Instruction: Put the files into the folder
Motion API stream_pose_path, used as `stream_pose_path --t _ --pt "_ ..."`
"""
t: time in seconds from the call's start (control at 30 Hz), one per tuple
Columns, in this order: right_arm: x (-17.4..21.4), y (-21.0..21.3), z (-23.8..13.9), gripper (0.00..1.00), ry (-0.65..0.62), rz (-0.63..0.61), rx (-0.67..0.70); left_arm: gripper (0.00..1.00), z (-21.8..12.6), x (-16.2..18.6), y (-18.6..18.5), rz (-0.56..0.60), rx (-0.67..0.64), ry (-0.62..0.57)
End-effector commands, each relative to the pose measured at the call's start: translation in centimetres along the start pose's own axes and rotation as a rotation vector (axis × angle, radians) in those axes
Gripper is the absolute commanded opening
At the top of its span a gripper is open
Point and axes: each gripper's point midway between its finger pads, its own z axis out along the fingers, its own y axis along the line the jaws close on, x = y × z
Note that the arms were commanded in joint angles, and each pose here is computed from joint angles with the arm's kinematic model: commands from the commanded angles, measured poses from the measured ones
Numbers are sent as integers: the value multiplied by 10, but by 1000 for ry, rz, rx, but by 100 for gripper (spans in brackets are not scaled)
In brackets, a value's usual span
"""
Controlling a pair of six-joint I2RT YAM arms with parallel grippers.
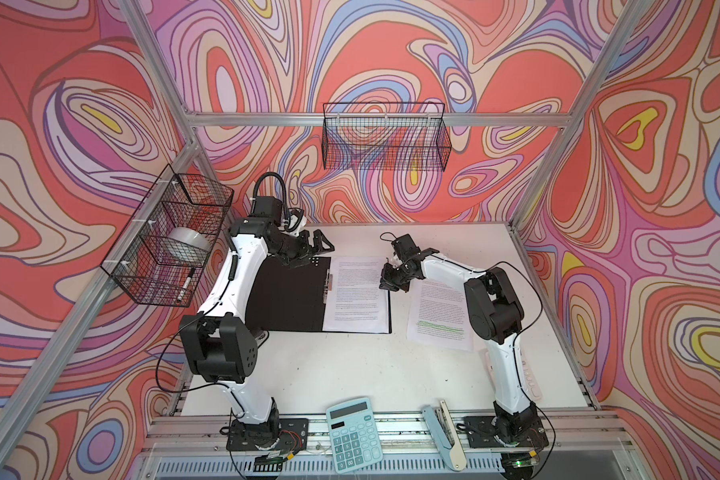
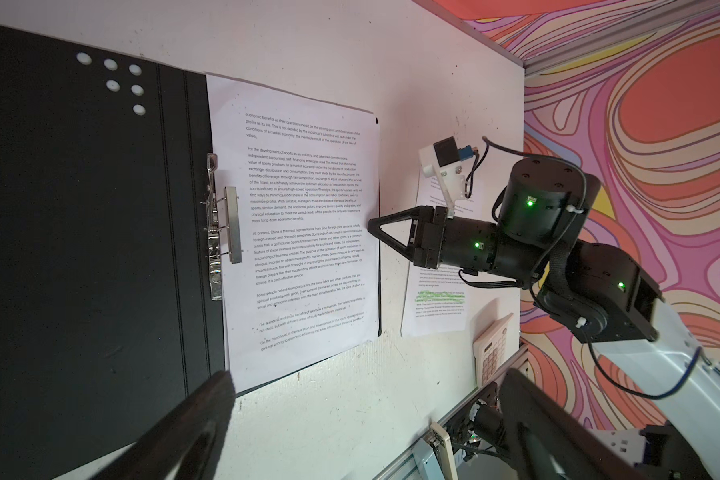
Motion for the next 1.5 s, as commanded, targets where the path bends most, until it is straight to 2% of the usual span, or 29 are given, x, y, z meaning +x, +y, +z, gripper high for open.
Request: stream_pose_path --t 0.0,0.43,0.53,0.67,0.87,1.07,1.23,1.47 --pt "5 -4 10 0 20 -5 3 100 5 6 1 -6 -3 37" --pt "1 5 5 16 25 -41 -5 100 5 12 4 -11 -11 55" --pt "-6 20 -15 19 -30 -79 -25 100 1 12 1 -3 -13 50" --pt "-16 21 -67 26 -164 -124 69 100 -9 8 -5 25 -16 20" --pt "-5 -32 -140 37 -263 -129 352 100 -11 13 -24 158 -24 9" --pt "6 -107 -182 42 -275 17 458 100 8 37 -44 306 -36 54" --pt "16 -148 -194 43 -274 82 490 100 21 49 -49 314 -16 109" --pt "30 -187 -184 44 -232 137 572 100 32 55 -50 314 -9 142"
